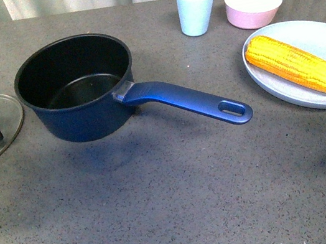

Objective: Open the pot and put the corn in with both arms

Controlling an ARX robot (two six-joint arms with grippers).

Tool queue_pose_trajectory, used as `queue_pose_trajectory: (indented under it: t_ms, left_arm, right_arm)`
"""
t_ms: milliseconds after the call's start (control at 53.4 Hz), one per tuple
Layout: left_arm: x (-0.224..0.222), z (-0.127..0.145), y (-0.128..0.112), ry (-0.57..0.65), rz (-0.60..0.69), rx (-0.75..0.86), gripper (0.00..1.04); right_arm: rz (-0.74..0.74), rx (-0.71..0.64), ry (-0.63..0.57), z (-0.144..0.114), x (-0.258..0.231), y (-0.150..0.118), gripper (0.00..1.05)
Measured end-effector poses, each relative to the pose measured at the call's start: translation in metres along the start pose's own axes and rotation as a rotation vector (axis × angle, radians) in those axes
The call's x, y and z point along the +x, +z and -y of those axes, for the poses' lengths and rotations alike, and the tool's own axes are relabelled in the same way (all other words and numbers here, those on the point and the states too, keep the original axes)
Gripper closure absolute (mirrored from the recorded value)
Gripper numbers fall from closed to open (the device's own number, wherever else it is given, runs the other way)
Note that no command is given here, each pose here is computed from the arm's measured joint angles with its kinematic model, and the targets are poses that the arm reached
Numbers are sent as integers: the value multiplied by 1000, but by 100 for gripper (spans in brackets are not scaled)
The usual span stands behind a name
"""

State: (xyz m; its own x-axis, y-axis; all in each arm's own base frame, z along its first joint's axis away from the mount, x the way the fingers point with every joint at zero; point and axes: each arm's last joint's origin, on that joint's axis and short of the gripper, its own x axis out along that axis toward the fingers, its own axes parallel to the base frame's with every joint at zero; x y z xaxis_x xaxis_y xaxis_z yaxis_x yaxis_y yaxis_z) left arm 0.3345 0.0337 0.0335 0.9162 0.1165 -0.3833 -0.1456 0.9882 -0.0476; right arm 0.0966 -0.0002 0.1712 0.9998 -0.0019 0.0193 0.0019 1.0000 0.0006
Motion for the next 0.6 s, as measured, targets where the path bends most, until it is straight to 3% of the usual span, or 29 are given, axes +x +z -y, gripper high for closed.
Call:
queue_pose_trajectory:
  t_ms: [449, 599]
  left_arm:
    - [-85, -7, 52, 11, 118, -47, 9]
    - [-100, -3, 52, -114, 266, 18, 30]
  right_arm:
    - [0, 0, 0, 0, 0, 0, 9]
    - [0, 0, 0, 0, 0, 0, 9]
